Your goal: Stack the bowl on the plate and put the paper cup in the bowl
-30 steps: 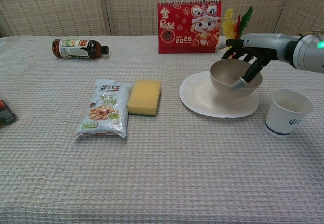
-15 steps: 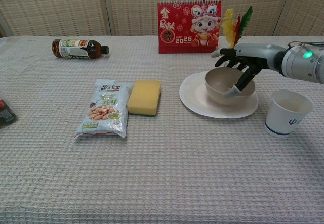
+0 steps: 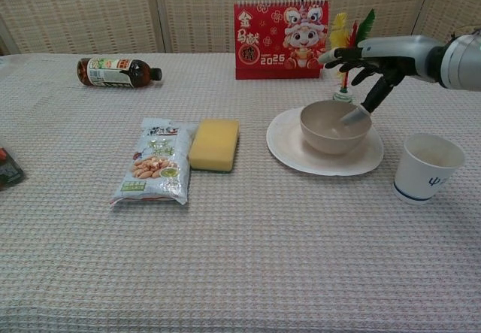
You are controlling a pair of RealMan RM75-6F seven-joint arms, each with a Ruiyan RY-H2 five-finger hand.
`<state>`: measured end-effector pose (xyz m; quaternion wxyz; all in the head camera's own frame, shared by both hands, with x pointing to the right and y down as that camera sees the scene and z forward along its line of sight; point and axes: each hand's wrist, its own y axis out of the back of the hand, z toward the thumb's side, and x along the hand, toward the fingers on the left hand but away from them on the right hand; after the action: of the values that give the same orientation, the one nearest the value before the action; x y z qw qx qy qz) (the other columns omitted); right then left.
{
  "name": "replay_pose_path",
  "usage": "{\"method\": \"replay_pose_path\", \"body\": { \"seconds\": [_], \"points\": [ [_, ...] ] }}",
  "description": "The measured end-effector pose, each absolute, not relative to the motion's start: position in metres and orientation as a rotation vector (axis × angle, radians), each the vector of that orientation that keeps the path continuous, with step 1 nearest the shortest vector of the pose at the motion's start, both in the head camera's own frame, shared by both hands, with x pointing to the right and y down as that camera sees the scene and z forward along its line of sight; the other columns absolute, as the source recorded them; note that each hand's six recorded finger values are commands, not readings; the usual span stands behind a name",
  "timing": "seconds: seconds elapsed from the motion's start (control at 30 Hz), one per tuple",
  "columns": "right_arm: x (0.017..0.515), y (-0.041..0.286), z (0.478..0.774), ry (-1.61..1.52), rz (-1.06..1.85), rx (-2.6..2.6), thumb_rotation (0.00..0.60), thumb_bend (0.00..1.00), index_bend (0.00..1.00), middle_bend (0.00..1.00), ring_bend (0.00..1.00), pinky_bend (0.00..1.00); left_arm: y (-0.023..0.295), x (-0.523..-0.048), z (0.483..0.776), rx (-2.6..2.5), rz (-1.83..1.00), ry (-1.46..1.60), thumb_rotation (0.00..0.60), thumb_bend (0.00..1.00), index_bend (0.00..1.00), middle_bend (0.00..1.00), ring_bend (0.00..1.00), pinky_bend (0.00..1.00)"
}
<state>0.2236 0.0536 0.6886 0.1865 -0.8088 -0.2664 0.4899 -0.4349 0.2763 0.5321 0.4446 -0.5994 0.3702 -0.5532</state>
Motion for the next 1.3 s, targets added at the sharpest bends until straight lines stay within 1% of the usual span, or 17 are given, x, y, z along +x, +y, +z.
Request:
{"method": "replay_pose_path", "body": {
  "seconds": [0.13, 0.3, 0.5, 0.6, 0.7, 0.8, 1.0, 1.3],
  "points": [
    [0.236, 0.051, 0.668, -0.755, 1.381, -2.283, 0.600, 0.05, 0.00, 0.00, 0.00, 0.08, 0.278, -0.430, 0.537, -1.497, -1.372, 0.896, 0.600, 0.31, 0.00, 0.00, 0.00, 0.26],
    [0.253, 0.056, 0.635, -0.721, 1.359, -2.271, 0.600, 0.05, 0.00, 0.00, 0.00, 0.03, 0.276, -0.431, 0.540, -1.493, -1.386, 0.890, 0.600, 0.31, 0.00, 0.00, 0.00, 0.26],
    [0.278, 0.077, 0.593, -0.634, 1.339, -2.225, 0.600, 0.05, 0.00, 0.00, 0.00, 0.00, 0.278, -0.426, 0.542, -1.490, -1.381, 0.878, 0.600, 0.31, 0.00, 0.00, 0.00, 0.26],
    [0.291, 0.090, 0.582, -0.585, 1.349, -2.214, 0.600, 0.05, 0.01, 0.00, 0.00, 0.00, 0.279, -0.424, 0.543, -1.493, -1.383, 0.869, 0.600, 0.31, 0.00, 0.00, 0.00, 0.26],
    [0.303, 0.107, 0.580, -0.530, 1.373, -2.207, 0.600, 0.05, 0.06, 0.00, 0.00, 0.00, 0.279, -0.422, 0.545, -1.496, -1.383, 0.860, 0.600, 0.31, 0.00, 0.00, 0.00, 0.26],
    [0.314, 0.119, 0.584, -0.498, 1.409, -2.204, 0.600, 0.06, 0.08, 0.00, 0.00, 0.00, 0.280, -0.420, 0.545, -1.500, -1.378, 0.856, 0.600, 0.31, 0.00, 0.00, 0.00, 0.26],
    [0.318, 0.128, 0.600, -0.440, 1.444, -2.197, 0.600, 0.06, 0.09, 0.00, 0.00, 0.00, 0.280, -0.420, 0.544, -1.499, -1.373, 0.863, 0.600, 0.31, 0.00, 0.00, 0.00, 0.26],
    [0.314, 0.126, 0.617, -0.417, 1.470, -2.193, 0.600, 0.07, 0.11, 0.00, 0.00, 0.00, 0.279, -0.423, 0.540, -1.493, -1.366, 0.878, 0.600, 0.31, 0.00, 0.00, 0.00, 0.26]
  ]
}}
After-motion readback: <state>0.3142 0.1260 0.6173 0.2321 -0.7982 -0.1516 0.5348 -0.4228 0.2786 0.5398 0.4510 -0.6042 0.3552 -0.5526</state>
